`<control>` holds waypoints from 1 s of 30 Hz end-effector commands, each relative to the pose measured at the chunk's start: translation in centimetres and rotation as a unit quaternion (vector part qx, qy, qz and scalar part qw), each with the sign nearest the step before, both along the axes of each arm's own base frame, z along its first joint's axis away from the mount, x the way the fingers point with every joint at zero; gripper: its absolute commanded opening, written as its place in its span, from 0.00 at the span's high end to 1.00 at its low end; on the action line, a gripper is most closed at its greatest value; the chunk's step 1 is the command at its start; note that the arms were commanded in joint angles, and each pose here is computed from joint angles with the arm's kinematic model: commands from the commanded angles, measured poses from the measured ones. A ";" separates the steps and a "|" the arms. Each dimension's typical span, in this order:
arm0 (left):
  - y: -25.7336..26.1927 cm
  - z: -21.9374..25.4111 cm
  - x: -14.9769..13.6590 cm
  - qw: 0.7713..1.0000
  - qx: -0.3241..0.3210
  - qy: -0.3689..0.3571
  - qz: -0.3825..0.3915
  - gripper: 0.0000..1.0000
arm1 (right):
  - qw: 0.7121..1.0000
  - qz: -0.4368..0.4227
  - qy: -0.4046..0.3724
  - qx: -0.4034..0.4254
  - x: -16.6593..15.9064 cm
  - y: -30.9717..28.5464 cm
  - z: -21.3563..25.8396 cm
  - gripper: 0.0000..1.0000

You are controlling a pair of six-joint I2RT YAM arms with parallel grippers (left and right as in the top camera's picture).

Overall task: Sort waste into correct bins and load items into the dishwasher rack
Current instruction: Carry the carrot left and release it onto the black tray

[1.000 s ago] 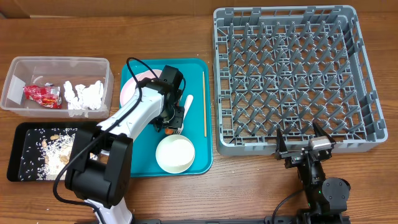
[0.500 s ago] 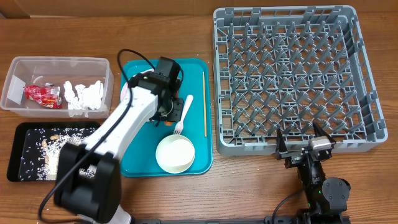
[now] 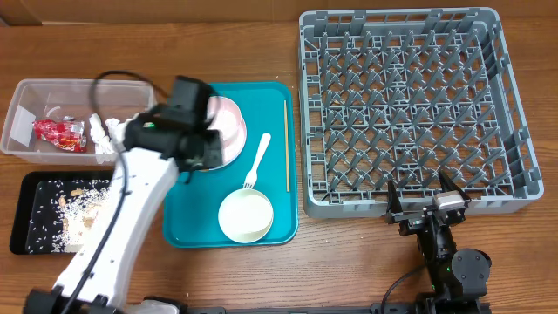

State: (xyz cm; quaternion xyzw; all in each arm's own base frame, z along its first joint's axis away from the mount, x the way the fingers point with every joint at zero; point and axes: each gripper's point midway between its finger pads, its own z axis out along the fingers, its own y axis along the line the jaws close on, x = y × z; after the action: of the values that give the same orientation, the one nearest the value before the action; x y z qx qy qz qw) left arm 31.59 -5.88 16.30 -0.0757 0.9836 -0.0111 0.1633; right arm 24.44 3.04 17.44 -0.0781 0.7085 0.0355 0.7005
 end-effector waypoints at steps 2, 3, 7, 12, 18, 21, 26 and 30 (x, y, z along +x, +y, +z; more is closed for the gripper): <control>5.2 2.9 -0.4 0.991 -0.002 -0.037 0.128 0.96 | 1.000 0.000 -0.002 0.000 0.0 0.0 -0.2 0.00; 6.2 3.0 -0.7 0.988 -0.004 -0.035 0.153 0.96 | 1.000 0.000 -0.002 0.000 0.0 0.0 -0.2 0.00; 11.6 3.0 -2.7 0.962 -0.002 -0.019 0.273 0.96 | 1.000 0.000 -0.002 0.000 0.0 0.0 -0.2 0.00; 16.5 2.6 -5.3 0.929 -0.002 0.004 0.369 0.96 | 1.000 0.000 -0.002 0.000 0.0 0.0 -0.2 0.00; 21.4 1.5 -8.6 0.880 -0.003 0.018 0.475 0.96 | 1.000 0.000 -0.002 0.000 0.0 0.0 -0.2 0.00; 22.8 -0.2 -10.0 0.856 0.000 0.027 0.516 0.96 | 1.000 0.000 -0.002 0.000 0.0 0.0 -0.2 0.00; 24.0 -5.9 -12.6 0.817 -0.010 0.046 0.575 0.96 | 1.000 0.000 -0.002 0.000 0.0 0.0 -0.2 0.00; 24.2 -7.4 -13.1 0.805 -0.033 0.045 0.591 0.96 | 1.000 0.000 -0.002 0.000 0.0 0.0 -0.2 0.00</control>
State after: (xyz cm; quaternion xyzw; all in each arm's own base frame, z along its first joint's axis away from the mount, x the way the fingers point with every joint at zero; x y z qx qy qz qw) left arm 18.76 18.09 9.23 -0.6271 0.7710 0.0708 0.0849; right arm 24.44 3.04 17.43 -0.0781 0.7086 0.0355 0.7004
